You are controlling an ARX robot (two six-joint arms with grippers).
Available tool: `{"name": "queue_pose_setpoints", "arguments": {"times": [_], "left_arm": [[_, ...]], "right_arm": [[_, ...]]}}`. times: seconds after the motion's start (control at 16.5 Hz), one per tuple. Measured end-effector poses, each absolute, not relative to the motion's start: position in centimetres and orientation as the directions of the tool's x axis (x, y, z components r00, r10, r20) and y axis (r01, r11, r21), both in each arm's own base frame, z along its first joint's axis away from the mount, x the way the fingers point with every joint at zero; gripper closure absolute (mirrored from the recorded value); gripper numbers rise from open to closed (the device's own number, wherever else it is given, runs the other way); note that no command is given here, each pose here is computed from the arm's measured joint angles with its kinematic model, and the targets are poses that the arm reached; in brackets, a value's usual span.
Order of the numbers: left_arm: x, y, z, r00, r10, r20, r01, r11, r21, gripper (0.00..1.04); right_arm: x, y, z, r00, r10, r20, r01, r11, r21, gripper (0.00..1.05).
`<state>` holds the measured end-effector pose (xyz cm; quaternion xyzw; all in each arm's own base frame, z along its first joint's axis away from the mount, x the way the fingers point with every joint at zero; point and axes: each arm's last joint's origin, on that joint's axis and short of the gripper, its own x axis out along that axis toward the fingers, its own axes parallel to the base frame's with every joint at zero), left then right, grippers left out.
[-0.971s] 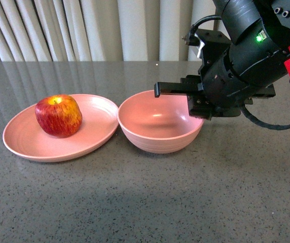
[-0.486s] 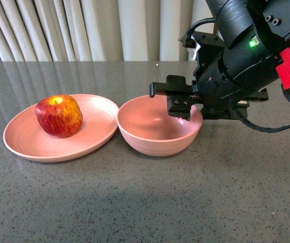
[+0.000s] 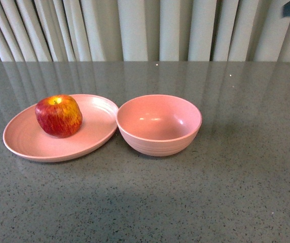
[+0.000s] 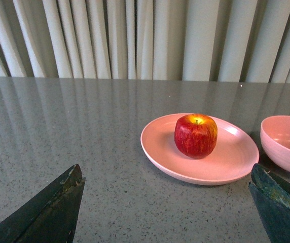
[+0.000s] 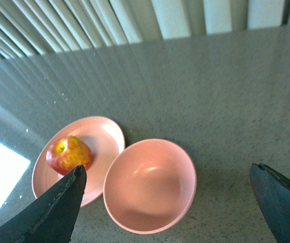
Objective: Move apple from plate to bowl
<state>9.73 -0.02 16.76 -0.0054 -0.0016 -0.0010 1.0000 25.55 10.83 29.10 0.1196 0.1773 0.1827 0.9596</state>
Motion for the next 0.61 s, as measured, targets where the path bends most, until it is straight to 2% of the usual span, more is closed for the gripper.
{"name": "queue_pose_setpoints", "arguments": {"times": [0.06,0.12,0.18,0.24,0.3,0.36,0.61], "left_arm": [[9.7,0.0,16.8,1.000,-0.002,0.003,0.002,1.000,-0.011,0.07],[9.7,0.0,16.8,1.000,-0.002,0.003,0.002,1.000,-0.011,0.07],[9.7,0.0,16.8,1.000,-0.002,0.003,0.002,1.000,-0.011,0.07],[9.7,0.0,16.8,1.000,0.000,0.003,0.000,1.000,-0.011,0.07],[9.7,0.0,16.8,1.000,-0.001,0.003,0.001,1.000,-0.011,0.07],[9.7,0.0,16.8,1.000,-0.003,0.003,0.003,1.000,-0.011,0.07],[9.7,0.0,16.8,1.000,-0.002,0.003,0.002,1.000,-0.011,0.07]], "right_arm": [[23.1,9.8,29.6,0.909,0.360,-0.211,-0.303,0.917,0.257,0.07],[20.0,8.7,30.0,0.973,0.228,-0.038,-0.218,0.961,0.171,0.14],[18.0,7.0,29.1,0.994,0.110,0.015,-0.111,0.987,0.118,0.25],[16.1,4.7,26.7,1.000,0.016,-0.011,-0.016,0.998,0.058,0.38],[14.4,3.1,24.0,0.999,-0.020,-0.049,0.021,0.999,0.025,0.51],[13.2,2.3,22.2,0.998,-0.010,-0.069,0.010,1.000,0.011,0.62],[11.6,1.2,21.2,1.000,-0.008,0.018,0.008,1.000,0.019,0.94]]}}
